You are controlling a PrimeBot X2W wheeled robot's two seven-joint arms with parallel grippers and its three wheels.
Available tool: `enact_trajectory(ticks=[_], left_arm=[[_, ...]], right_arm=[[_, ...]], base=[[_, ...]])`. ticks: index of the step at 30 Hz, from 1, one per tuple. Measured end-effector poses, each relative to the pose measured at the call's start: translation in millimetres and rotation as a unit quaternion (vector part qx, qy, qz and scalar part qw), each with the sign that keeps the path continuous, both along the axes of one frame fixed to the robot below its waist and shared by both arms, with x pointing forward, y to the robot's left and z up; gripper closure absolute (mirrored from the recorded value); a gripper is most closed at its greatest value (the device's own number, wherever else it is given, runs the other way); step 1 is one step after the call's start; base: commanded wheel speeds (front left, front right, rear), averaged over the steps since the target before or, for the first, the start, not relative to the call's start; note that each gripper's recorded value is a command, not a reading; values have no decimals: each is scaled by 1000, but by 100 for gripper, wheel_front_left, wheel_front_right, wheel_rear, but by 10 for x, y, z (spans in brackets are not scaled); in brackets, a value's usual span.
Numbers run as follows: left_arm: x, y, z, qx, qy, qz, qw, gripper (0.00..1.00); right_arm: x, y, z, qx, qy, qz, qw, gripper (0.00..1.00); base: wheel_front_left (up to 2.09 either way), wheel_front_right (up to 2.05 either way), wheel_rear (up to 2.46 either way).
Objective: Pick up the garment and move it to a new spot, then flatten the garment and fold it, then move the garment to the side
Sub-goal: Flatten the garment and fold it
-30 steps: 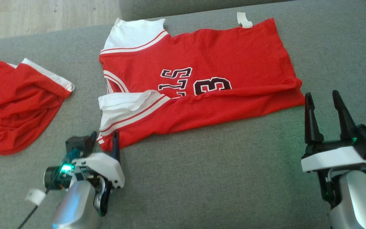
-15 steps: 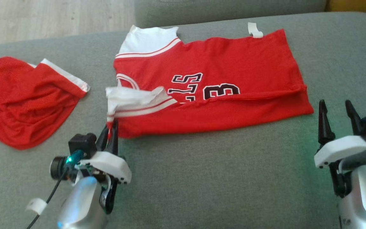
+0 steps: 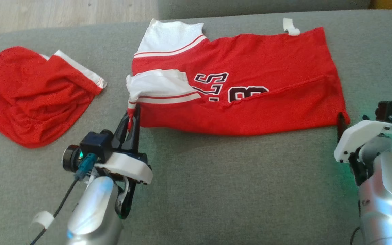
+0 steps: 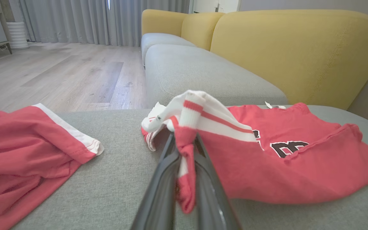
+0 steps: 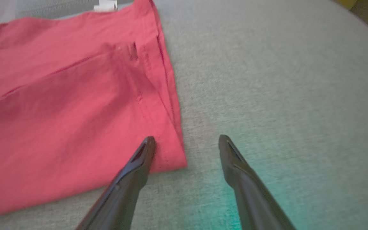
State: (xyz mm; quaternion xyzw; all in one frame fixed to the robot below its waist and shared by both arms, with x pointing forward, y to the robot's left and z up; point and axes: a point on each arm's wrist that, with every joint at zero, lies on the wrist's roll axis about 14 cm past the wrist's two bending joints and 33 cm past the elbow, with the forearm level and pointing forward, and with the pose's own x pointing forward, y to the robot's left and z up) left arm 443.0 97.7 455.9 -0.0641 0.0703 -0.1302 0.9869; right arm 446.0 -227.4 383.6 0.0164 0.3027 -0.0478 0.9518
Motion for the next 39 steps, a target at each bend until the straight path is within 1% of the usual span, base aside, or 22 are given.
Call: enact_trajectory(ticks=[3,7,9,10,16,20,28,30,35,39], left_arm=[[-15,2,-51,4,6,-2,1000,100],[-27,47,-108,7,15,3,1000,100],[-33,62,-116,8,16,4,1000,100],[-36,65,-115,8,16,4,1000,100],[-69,113,-95,19,16,8,1000,100],[-143,140,-107,28,23,8,999,100],[-561,166,-323,22,81,3,997,100],[-669,161,-369,31,92,-6,995,100],[-899,55,-401,28,106,-30,993,100],[-980,-12,-371,25,110,-41,993,100]], right_arm=[[10,100,-147,8,34,9,999,0],[115,190,-176,12,45,19,999,0],[155,226,-169,9,49,26,998,86],[161,237,-167,7,51,29,998,100],[104,245,-115,3,44,33,999,100],[-2,230,-76,3,37,34,999,100],[-350,159,-8,18,24,25,999,100],[-448,147,3,24,21,21,999,100],[-695,10,-13,44,25,-3,999,100],[-814,-66,3,57,17,-16,998,100]], base=[[0,0,0],[0,0,0],[0,0,0],[0,0,0],[0,0,0],[0,0,0],[0,0,0],[0,0,0],[0,0,0],[0,0,0]])
